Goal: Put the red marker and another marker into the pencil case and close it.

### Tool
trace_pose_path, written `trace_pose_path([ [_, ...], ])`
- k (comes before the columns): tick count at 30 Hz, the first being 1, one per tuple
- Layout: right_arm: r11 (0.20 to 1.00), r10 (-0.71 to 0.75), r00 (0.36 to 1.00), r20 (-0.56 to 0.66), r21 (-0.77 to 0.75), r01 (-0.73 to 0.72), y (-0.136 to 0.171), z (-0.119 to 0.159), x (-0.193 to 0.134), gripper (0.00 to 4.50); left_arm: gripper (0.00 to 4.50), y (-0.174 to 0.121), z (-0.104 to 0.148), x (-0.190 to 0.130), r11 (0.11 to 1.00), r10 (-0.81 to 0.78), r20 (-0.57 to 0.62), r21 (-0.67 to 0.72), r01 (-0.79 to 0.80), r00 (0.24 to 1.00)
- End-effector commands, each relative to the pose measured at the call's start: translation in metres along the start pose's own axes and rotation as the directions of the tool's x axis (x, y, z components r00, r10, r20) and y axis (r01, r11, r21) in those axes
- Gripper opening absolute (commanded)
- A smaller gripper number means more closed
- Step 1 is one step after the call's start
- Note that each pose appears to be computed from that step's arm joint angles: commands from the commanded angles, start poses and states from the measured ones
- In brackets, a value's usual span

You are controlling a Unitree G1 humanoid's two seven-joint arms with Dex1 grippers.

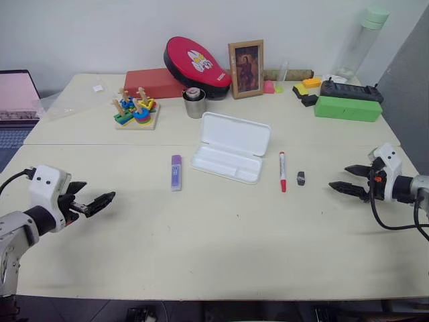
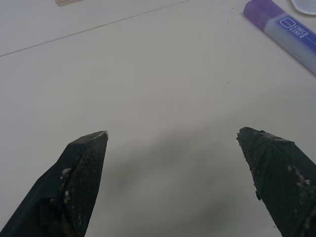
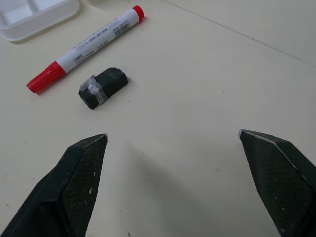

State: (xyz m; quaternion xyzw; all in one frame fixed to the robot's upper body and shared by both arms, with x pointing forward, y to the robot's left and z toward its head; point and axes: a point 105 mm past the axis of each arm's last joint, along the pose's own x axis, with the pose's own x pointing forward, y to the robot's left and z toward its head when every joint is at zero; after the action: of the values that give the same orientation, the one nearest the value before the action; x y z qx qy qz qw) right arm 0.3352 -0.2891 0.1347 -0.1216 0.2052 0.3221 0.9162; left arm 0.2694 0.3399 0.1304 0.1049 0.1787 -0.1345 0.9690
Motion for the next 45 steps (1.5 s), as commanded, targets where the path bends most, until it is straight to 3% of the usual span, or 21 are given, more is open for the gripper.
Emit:
trace_pose_path([
  [1, 0.999, -0.005, 1.000, 0.017, -0.037, 0.006, -0.003, 0.010, -0.005, 4.47, 4.50, 0.004, 0.016, -0.006, 1.000, 0.015, 0.070, 0.004, -0.015, 0.997],
  [30, 0.999, 0.006, 1.000, 0.012, -0.053, -0.005, -0.001, 0.007, -0.008, 4.47, 4.50, -0.001, 0.026, 0.004, 1.000, -0.023, 0.116, 0.002, 0.023, 0.993],
  [35, 0.974, 0.179, 0.982, 0.065, -0.154, -0.167, 0.031, 0.048, 0.008, 4.47, 4.50, -0.071, 0.085, 0.022, 0.961, -0.272, 0.351, 0.048, 0.272, 0.896],
  [39, 0.944, 0.278, 0.958, 0.075, -0.207, -0.258, 0.058, 0.071, 0.028, 4.47, 4.50, -0.101, 0.115, 0.028, 0.930, -0.361, 0.452, 0.104, 0.353, 0.816],
  [45, 0.897, 0.387, 0.921, 0.050, -0.254, -0.363, 0.105, 0.089, 0.065, 4.47, 4.50, -0.150, 0.126, 0.034, 0.835, -0.540, 0.433, 0.173, 0.522, 0.722],
])
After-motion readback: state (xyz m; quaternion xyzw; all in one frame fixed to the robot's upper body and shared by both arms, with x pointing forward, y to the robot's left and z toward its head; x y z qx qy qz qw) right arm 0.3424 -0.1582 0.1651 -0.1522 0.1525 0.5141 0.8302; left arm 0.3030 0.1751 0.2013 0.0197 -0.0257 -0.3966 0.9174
